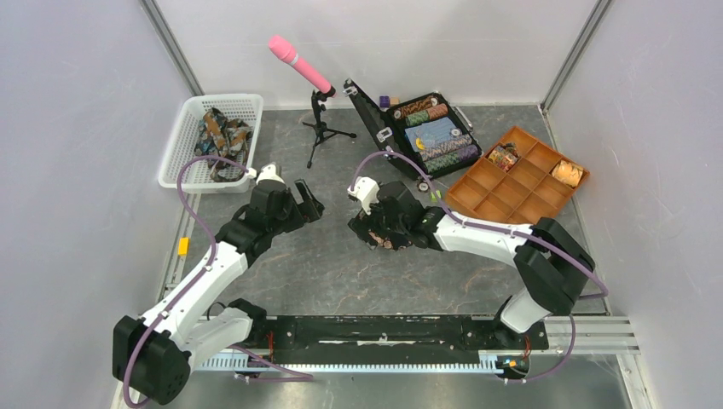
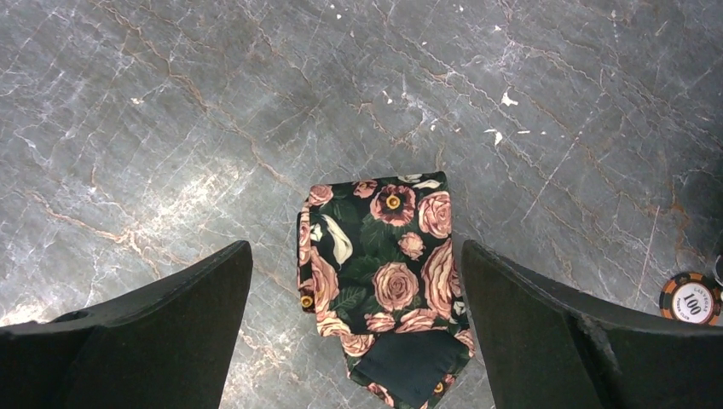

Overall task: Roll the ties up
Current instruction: Roll the tie at the center of the board.

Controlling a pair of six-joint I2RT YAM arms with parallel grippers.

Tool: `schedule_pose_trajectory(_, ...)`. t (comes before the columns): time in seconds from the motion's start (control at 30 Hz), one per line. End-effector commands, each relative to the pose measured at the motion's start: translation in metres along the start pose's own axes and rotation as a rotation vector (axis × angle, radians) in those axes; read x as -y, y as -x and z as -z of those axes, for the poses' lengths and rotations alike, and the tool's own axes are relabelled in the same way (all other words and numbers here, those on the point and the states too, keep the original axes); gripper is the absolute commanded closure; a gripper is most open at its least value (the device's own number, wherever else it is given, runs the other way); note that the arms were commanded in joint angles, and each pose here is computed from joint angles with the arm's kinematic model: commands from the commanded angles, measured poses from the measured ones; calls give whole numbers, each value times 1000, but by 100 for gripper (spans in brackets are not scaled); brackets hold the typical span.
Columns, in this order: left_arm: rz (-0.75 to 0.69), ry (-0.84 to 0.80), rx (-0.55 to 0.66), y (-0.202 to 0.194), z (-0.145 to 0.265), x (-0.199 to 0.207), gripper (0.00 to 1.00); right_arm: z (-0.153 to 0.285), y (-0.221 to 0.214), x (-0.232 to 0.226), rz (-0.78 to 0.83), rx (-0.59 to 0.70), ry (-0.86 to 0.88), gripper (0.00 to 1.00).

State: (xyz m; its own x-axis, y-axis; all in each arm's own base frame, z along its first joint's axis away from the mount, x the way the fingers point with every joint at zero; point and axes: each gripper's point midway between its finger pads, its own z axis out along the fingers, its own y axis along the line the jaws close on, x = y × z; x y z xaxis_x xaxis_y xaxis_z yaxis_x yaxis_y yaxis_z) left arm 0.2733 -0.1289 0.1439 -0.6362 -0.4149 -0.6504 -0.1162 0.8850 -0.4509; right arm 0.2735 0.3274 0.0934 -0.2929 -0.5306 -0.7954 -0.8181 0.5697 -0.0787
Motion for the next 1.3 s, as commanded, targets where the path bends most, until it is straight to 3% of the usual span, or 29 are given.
schedule_pose_trajectory(0.0,22,-24,5,3,4,3,3,-6,19,7,39,25,-39,1)
schedule_pose_trajectory(1.07,45,-42,1,0,6,2,2,-37,-27,17,35,-107,-112,1)
schedule_pose_trajectory(1.27,44,-41,-1,1,5,2,2,-38,-29,17,37,-111,-108,17)
